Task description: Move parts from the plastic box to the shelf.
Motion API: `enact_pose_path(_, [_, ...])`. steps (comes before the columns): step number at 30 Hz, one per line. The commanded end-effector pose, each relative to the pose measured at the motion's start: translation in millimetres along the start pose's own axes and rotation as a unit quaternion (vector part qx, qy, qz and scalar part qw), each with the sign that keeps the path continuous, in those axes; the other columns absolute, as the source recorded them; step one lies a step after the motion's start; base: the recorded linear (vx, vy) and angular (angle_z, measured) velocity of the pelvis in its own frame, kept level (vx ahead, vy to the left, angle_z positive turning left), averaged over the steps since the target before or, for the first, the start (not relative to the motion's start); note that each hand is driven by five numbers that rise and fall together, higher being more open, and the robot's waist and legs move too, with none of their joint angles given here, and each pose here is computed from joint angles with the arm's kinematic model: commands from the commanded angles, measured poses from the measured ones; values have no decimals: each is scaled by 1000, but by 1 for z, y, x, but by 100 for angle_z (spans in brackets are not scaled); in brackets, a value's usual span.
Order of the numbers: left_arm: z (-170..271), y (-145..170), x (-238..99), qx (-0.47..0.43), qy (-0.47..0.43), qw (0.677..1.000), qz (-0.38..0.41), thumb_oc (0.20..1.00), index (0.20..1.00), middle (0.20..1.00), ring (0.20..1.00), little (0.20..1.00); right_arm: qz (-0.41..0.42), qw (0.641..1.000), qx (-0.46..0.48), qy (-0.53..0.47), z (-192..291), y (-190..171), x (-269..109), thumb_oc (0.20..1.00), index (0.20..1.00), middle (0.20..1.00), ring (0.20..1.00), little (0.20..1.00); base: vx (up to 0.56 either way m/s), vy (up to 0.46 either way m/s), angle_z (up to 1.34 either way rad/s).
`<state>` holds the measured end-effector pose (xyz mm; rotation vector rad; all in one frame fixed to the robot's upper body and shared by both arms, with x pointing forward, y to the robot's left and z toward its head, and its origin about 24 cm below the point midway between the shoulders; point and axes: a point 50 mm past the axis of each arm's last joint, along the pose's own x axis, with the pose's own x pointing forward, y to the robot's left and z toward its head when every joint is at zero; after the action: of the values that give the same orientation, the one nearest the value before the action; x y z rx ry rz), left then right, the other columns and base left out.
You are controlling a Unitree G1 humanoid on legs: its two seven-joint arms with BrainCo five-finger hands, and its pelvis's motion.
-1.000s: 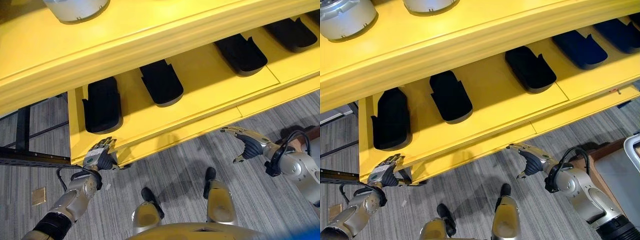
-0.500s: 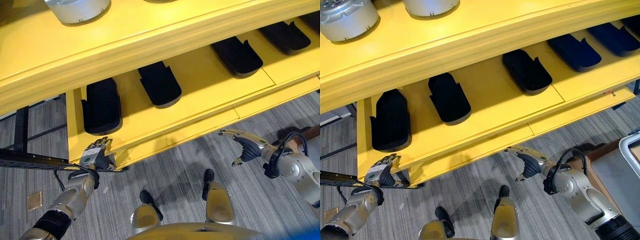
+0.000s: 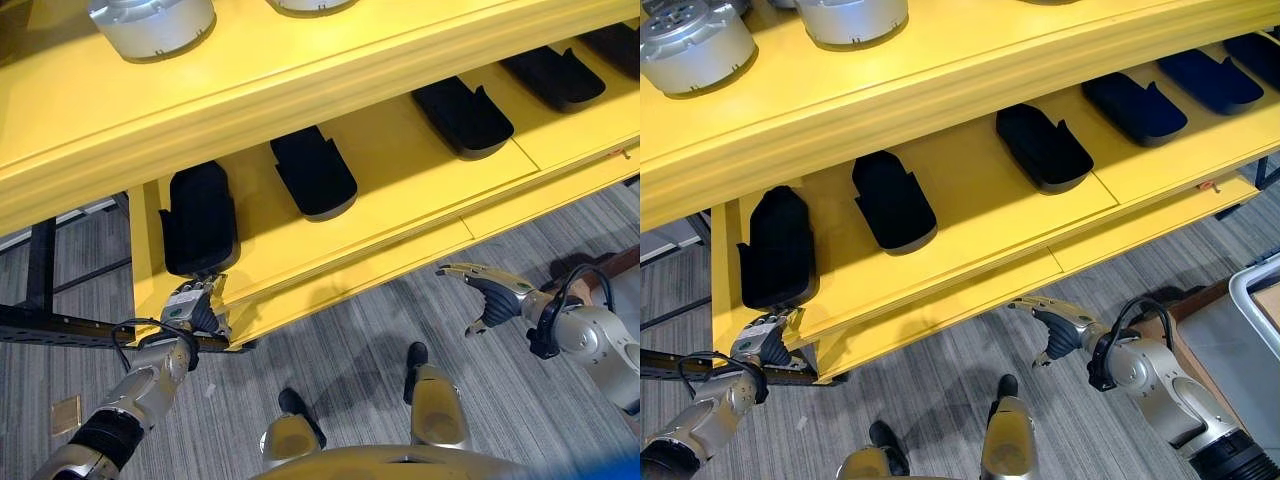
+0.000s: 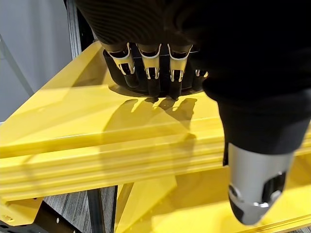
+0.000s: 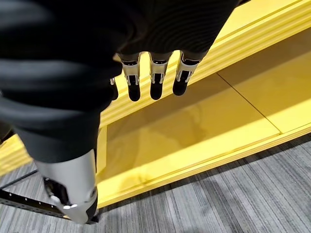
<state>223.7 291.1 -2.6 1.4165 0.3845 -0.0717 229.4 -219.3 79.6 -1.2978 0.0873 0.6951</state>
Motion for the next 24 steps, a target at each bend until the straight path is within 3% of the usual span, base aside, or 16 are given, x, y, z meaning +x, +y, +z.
enact_pose_path(1, [-16, 24, 3, 51, 4, 998, 31, 1000, 1000, 1000, 1000, 1000, -23, 998, -10, -55, 21, -8, 6, 1000, 1000, 1000, 1000, 1000, 0, 0, 0])
enact_pose_path(24, [-20, 25, 7, 47, 29, 998, 22, 1000, 1000, 1000, 1000, 1000, -13, 998, -13, -59, 22, -6, 6, 1000, 1000, 1000, 1000, 1000, 9, 0, -2])
